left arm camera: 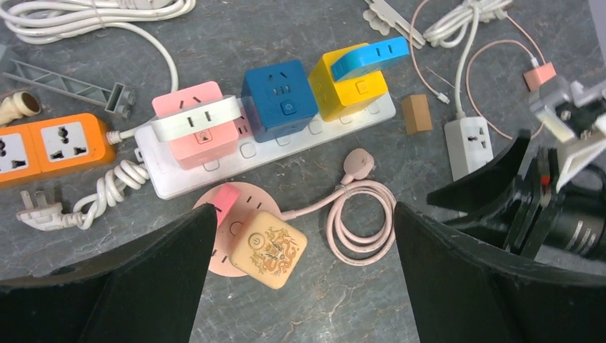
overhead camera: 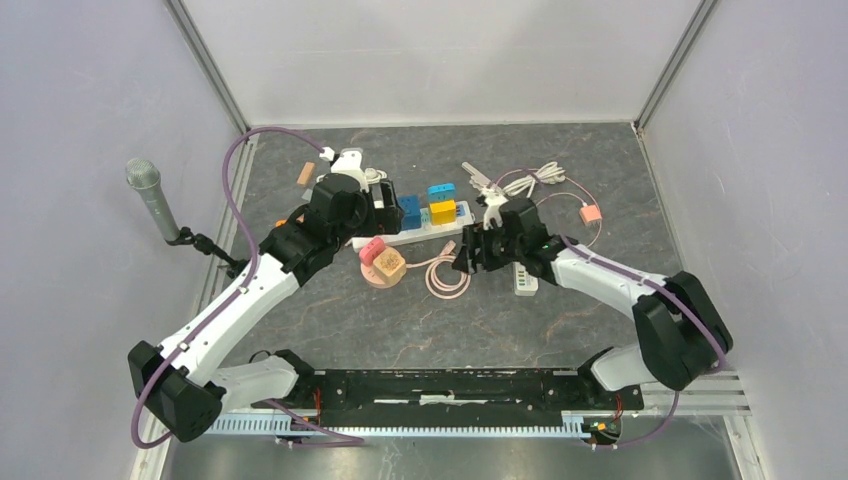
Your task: Pull the plug off the socket
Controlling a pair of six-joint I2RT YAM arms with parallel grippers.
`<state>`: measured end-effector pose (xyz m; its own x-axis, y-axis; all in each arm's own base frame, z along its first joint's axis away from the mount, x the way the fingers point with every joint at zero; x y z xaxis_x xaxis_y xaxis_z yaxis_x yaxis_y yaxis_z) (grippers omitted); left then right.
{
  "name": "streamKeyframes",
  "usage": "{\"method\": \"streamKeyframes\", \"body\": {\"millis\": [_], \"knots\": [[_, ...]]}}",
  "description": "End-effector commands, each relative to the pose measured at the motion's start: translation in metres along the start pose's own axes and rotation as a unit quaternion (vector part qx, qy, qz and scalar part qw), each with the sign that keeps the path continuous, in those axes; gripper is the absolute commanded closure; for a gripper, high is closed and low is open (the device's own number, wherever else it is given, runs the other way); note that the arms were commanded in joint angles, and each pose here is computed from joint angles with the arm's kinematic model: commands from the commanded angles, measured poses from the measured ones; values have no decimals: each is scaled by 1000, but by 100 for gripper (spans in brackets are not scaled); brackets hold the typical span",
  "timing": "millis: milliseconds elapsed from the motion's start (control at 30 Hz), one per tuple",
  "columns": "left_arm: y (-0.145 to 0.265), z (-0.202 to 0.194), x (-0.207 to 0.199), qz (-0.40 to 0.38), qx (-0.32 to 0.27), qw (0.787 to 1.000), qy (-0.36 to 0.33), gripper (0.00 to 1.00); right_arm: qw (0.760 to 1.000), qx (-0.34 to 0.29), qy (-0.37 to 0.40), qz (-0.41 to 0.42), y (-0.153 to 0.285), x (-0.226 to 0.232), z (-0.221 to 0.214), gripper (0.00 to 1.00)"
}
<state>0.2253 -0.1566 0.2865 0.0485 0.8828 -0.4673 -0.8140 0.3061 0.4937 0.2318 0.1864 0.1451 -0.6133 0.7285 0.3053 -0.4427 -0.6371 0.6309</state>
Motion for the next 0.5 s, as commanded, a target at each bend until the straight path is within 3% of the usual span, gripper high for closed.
{"method": "streamKeyframes", "body": {"millis": [0,200,467], "knots": [[-3,9,6,40,-36,998,35,0,995,-78,64,15,-12,32,45,24],[12,24,35,148,-102,977,119,0,982,-112,150,5,-34,75,61,10],[44,38,54,157,-143,962,171,0,960,-104,261,-9,-78,126,74,3]]}}
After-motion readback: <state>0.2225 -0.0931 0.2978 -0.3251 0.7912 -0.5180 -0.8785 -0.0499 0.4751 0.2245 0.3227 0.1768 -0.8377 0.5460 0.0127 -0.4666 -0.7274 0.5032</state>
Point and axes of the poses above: each gripper's point midway between its finger pads, its own y axis back along the fingers, its own x axis along the line the jaws close on, z = x × y, the point moved 9 cm from there along y, back along the fingers, and after that the axes turned 14 degrees about y, right-handed, at the moved point
